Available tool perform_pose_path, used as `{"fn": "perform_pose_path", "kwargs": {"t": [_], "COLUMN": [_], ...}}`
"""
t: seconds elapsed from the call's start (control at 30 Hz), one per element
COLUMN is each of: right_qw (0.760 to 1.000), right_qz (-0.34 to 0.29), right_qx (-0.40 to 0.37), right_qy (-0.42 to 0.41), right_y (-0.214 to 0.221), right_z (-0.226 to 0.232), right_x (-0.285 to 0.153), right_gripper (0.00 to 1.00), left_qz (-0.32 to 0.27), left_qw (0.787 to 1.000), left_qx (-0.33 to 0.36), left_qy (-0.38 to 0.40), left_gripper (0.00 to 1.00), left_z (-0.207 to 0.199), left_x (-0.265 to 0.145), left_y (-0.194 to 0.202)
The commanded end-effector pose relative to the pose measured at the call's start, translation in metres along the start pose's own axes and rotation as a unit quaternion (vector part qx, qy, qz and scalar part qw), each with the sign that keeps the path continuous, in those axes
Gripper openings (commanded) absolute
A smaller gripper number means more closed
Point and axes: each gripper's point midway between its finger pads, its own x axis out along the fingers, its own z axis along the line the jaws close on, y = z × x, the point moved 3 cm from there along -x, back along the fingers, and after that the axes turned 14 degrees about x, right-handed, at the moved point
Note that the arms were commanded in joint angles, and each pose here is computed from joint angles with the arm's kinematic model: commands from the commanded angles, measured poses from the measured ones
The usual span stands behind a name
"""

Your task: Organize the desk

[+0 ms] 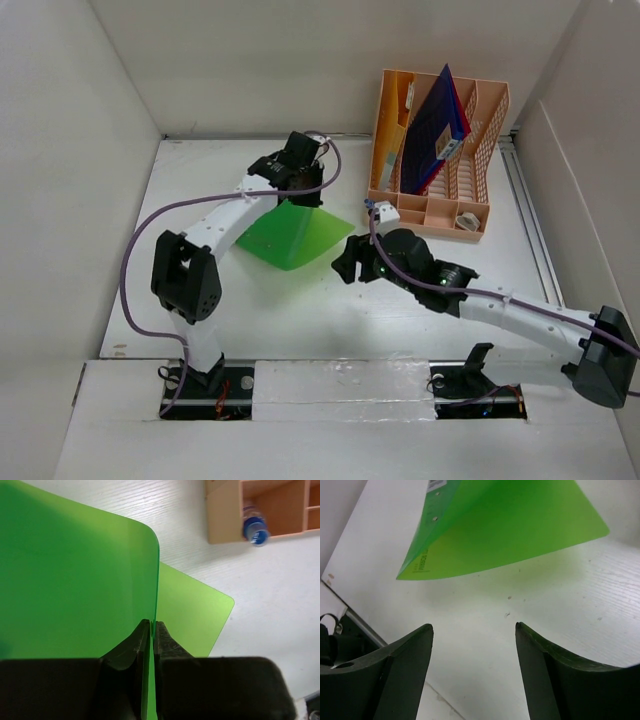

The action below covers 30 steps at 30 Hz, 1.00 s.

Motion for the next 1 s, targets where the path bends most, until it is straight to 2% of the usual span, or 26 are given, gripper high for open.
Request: {"fn": "perform_pose_path", "kwargs": {"t": [0.0, 0.13, 0.3, 0.4, 0.5, 0.57, 0.67, 0.8, 0.97], "right_qw": [0.999, 0.994, 0.991, 0.990, 0.990, 0.987, 0.990, 0.997, 0.992], "right_qz": [0.020, 0.025, 0.009, 0.007, -0.012, 0.000, -0.001, -0.052, -0.107], "right_qx": [0.006, 0.004, -0.002, -0.015, -0.026, -0.047, -0.049, -0.049, -0.056], "right_qy": [-0.048, -0.103, -0.130, -0.138, -0.140, -0.155, -0.132, -0.043, -0.036], "right_y": [0.003, 0.003, -0.006, -0.006, -0.010, -0.008, -0.008, -0.028, -0.073], "right_z": [0.018, 0.039, 0.054, 0.063, 0.070, 0.076, 0.077, 0.064, 0.091], "right_x": [0.005, 0.003, 0.000, 0.001, 0.006, 0.007, 0.019, 0.046, 0.077], "right_gripper": [0.72, 0.73, 0.74, 0.74, 0.79, 0.78, 0.78, 0.77, 0.73], "left_qz": [-0.059, -0.106, -0.169, -0.224, -0.256, -0.278, -0.291, -0.319, -0.332], "left_qw": [0.996, 0.991, 0.978, 0.963, 0.947, 0.936, 0.928, 0.918, 0.915], "left_qx": [-0.021, -0.037, -0.084, -0.110, -0.147, -0.166, -0.174, -0.177, -0.184], "left_qy": [0.063, 0.066, 0.085, 0.101, 0.128, 0.135, 0.154, 0.156, 0.137], "left_gripper": [0.00, 0.00, 0.00, 0.00, 0.00, 0.00, 0.00, 0.00, 0.00], "left_z": [-0.020, -0.013, 0.004, 0.009, 0.010, 0.015, 0.013, 0.010, 0.016], "left_x": [-0.037, -0.068, -0.105, -0.135, -0.149, -0.164, -0.180, -0.203, -0.216], "left_y": [-0.025, -0.043, -0.067, -0.079, -0.085, -0.087, -0.087, -0.083, -0.068]}}
